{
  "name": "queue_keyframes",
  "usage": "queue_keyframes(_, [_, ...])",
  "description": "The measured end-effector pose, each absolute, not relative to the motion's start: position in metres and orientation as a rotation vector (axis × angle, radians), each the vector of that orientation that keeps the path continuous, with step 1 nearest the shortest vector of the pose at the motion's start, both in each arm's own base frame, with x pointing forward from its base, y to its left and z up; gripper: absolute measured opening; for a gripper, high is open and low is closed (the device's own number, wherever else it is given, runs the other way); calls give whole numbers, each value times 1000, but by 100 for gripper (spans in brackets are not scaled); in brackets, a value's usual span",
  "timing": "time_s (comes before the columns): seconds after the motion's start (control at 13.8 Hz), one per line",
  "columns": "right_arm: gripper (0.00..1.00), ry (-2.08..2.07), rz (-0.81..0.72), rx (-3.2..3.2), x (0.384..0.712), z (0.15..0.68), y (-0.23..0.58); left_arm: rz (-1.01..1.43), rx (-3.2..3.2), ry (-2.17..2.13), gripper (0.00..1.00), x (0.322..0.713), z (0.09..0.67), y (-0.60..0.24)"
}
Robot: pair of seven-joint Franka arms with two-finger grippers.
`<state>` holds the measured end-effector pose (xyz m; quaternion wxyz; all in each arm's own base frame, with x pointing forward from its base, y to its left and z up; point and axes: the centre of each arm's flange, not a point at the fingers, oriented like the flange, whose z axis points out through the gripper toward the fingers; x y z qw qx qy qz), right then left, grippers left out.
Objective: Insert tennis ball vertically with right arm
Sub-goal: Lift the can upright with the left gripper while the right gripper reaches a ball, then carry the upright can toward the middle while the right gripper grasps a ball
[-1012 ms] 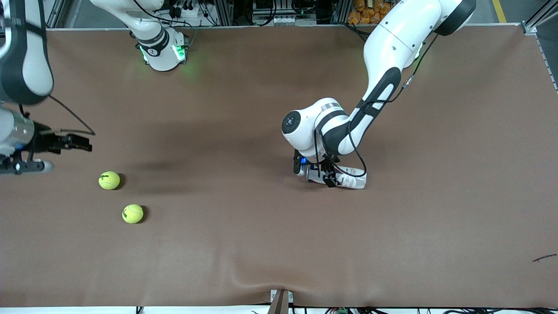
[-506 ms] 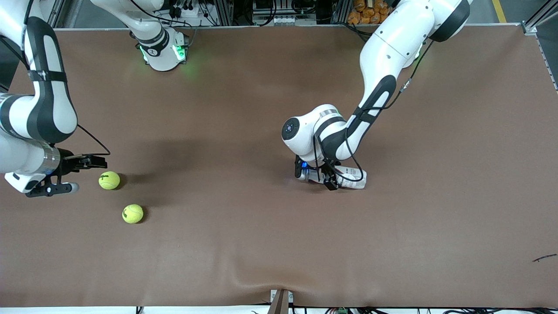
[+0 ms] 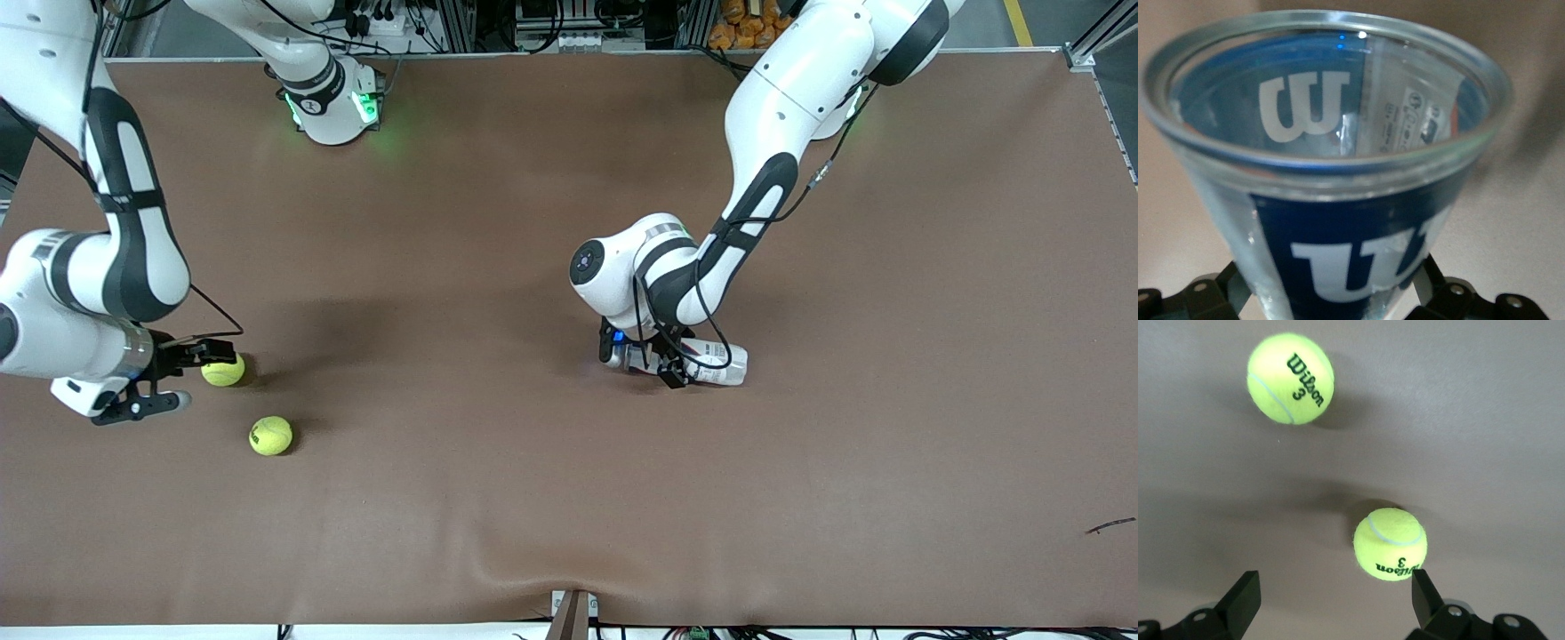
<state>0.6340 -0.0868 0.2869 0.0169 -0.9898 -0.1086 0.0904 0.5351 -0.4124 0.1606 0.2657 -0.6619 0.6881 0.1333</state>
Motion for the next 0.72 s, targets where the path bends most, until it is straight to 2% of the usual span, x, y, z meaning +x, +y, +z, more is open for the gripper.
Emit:
queue_keyframes(0.29, [100,-325,291,-3079,634,267,-94,354,-1794,1854,100,539,160,-413])
queue_keyframes(0.36, [100,-322,290,-3080,635,261,-96,353,-1794,1853,95,539,161,-413])
queue_keyframes(0.43, [100,-323,296,-3079,635,253,-100,352,-1794,1853,95,539,161,-413])
queue_keyframes(0.58, [100,-367,296,-3069,633,237,-112,351,-1793,1854,78,539,161,-414])
queue_keyframes(0.65, [100,-380,293,-3066,632,229,-121,352,-1792,1853,73,539,162,-415])
queue_keyframes(0.72, [100,-383,297,-3063,630,221,-130,352,-1793,1852,73,539,162,-415])
